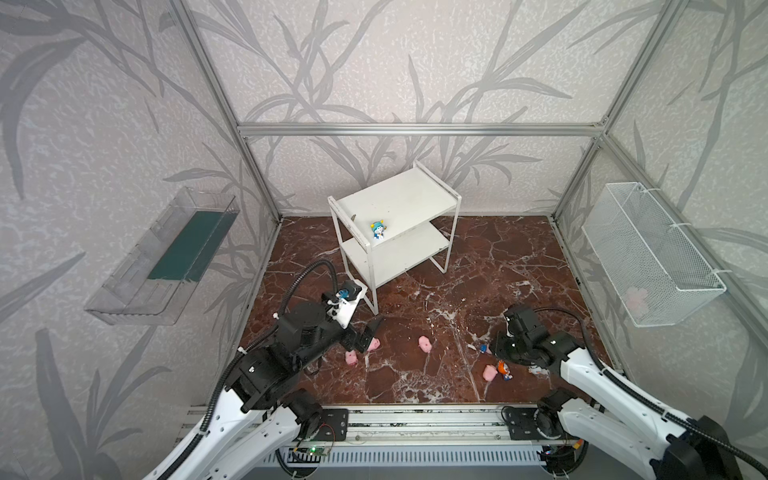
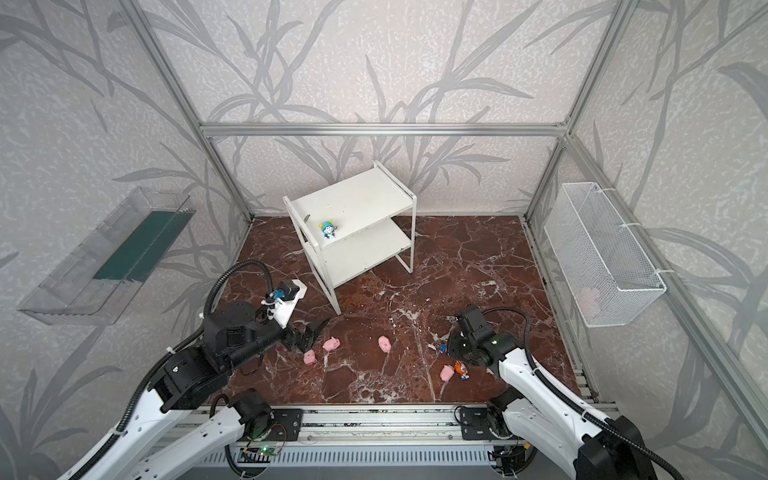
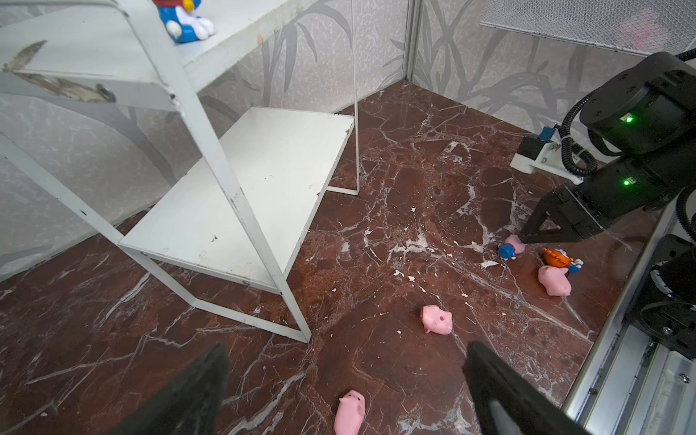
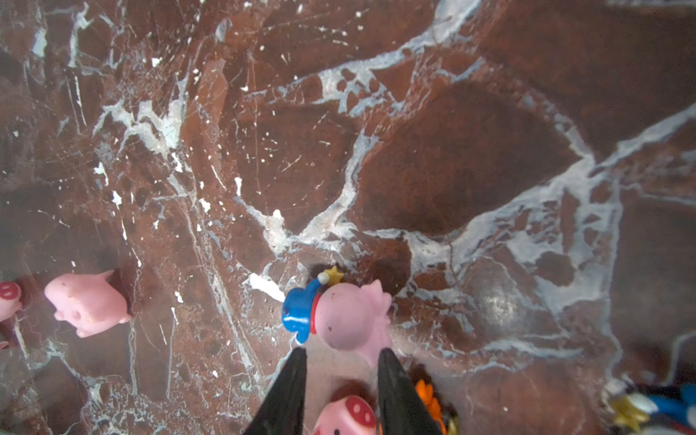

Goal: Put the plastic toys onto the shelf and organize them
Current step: 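Withdraw the right gripper to the toy cluster near the robot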

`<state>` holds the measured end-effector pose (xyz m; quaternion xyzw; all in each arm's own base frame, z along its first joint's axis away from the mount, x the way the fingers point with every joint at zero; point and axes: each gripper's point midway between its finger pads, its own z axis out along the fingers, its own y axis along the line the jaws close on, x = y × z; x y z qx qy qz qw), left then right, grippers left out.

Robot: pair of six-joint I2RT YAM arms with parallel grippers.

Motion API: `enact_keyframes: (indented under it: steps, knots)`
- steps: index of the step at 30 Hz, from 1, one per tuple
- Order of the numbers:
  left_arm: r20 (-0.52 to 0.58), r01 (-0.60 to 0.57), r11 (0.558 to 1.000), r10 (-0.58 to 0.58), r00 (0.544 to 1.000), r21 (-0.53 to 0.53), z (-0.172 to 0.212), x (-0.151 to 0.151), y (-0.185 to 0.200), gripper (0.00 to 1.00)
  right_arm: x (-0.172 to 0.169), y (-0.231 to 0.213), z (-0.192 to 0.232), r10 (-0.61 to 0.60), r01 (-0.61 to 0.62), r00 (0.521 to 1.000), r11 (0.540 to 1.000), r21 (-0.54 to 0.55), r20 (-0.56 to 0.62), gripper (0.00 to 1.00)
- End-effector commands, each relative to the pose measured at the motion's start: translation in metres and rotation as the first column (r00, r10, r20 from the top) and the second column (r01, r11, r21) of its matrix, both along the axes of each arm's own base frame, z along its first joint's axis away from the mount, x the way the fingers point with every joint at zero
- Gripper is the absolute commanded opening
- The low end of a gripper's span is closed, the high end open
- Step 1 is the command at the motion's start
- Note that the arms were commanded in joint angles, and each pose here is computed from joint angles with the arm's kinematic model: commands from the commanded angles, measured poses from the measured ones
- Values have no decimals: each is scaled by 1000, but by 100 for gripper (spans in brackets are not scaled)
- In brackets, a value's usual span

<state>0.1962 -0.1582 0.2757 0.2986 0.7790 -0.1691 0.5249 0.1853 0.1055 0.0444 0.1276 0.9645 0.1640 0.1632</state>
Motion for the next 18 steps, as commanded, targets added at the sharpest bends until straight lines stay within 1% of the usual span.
enact_keyframes:
  steps: [1,5,11,15,18]
  knots:
    - [-7,30,999,-30,1000,27,-7,-3,-3,99,4,9,1,-19,19,1000,995,93,-1,33]
    - [-11,24,999,-24,1000,33,-8,-2,-2,99,4,7,-4,-37,38,999,993,110,-15,38]
    - [-11,24,999,-23,1000,37,-9,-2,-2,99,12,13,-6,-25,24,1000,991,129,2,43]
    - [-14,21,999,-21,1000,40,-9,0,-2,99,22,24,-7,4,-5,1000,987,161,10,43]
    - [-18,21,999,-20,1000,43,-10,0,-3,99,32,34,-6,51,-52,999,983,174,14,44]
